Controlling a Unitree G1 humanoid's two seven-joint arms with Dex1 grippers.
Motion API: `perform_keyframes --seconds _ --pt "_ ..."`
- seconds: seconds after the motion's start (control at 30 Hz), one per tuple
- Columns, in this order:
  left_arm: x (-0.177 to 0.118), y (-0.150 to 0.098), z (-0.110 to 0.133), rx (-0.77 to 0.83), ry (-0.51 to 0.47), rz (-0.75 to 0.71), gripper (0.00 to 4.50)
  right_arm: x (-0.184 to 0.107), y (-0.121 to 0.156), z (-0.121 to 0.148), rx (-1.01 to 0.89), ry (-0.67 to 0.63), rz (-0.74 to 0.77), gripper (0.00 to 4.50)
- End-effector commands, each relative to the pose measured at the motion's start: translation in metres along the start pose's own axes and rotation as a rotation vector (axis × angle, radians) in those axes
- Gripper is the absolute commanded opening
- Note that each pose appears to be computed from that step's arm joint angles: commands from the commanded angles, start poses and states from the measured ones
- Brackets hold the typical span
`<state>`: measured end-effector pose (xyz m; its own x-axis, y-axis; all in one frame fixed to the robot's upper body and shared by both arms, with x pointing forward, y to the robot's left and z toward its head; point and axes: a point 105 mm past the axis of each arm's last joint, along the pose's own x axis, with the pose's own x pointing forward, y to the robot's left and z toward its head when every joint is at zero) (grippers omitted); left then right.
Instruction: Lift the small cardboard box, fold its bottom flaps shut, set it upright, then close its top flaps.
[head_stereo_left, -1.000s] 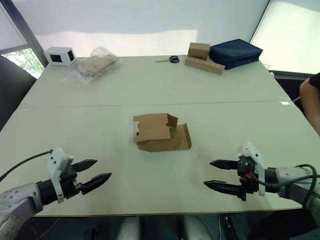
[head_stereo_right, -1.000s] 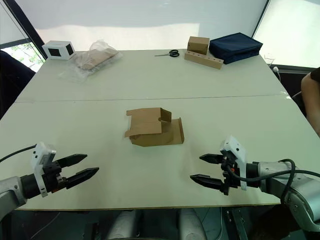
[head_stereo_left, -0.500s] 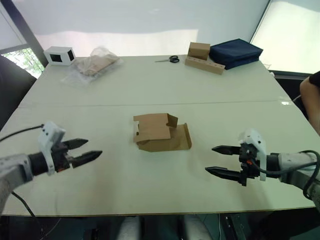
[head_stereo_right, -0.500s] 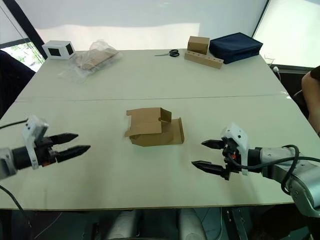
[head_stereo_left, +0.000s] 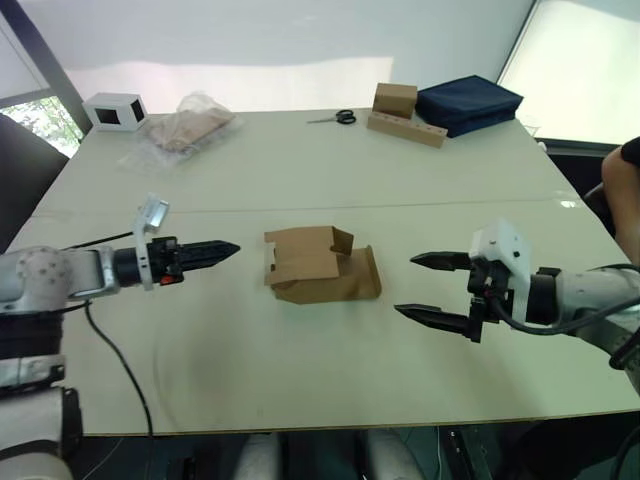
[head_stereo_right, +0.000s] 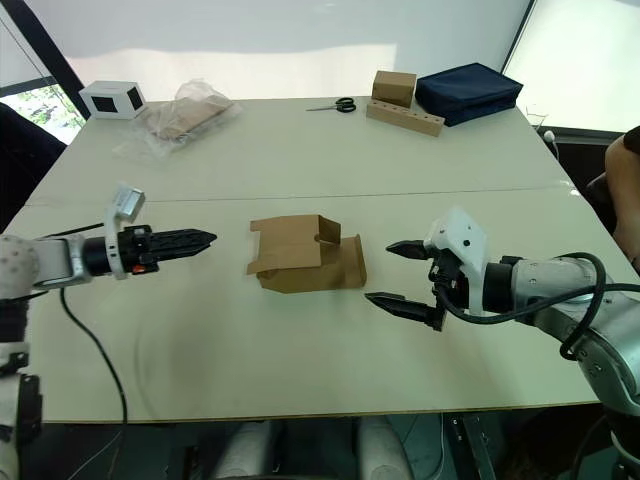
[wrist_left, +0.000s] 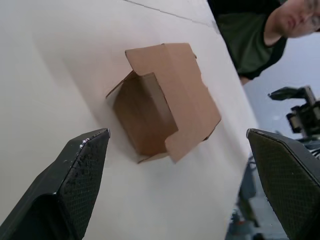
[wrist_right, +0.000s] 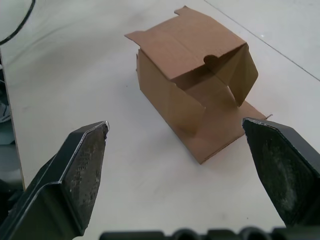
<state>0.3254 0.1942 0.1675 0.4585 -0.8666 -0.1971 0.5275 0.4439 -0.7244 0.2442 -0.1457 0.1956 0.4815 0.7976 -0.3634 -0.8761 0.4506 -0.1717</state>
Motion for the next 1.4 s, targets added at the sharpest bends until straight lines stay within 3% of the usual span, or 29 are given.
perform_keyframes --seconds 0.03,0.47,0.83,0.93,1.0,1.23,1.4 --pt "0.018 0.003 0.001 -0.049 0.013 -0.035 4.5 0.002 0.01 0.003 -0.056 0.007 0.002 4.48" --pt "0.072 -0.003 0.002 -0.104 0.095 -0.156 4.5 0.006 0.014 0.0 -0.043 0.005 -0.056 4.48" --pt "0.084 -0.007 0.002 -0.116 0.12 -0.202 4.5 0.007 0.014 -0.005 -0.013 0.006 -0.098 4.48" --pt "0.086 -0.006 0.001 -0.104 0.126 -0.201 3.78 0.008 0.012 -0.004 -0.014 -0.001 -0.108 4.5" --pt "0.086 -0.005 0.001 -0.106 0.124 -0.203 2.82 0.008 0.011 -0.004 -0.013 -0.004 -0.113 4.5" --pt "0.094 -0.007 -0.004 -0.12 0.136 -0.227 0.19 0.006 0.008 -0.008 -0.007 -0.001 -0.138 4.5" --pt "0.096 -0.008 -0.004 -0.13 0.123 -0.237 0.03 0.005 0.006 -0.011 -0.002 0.001 -0.152 4.5"
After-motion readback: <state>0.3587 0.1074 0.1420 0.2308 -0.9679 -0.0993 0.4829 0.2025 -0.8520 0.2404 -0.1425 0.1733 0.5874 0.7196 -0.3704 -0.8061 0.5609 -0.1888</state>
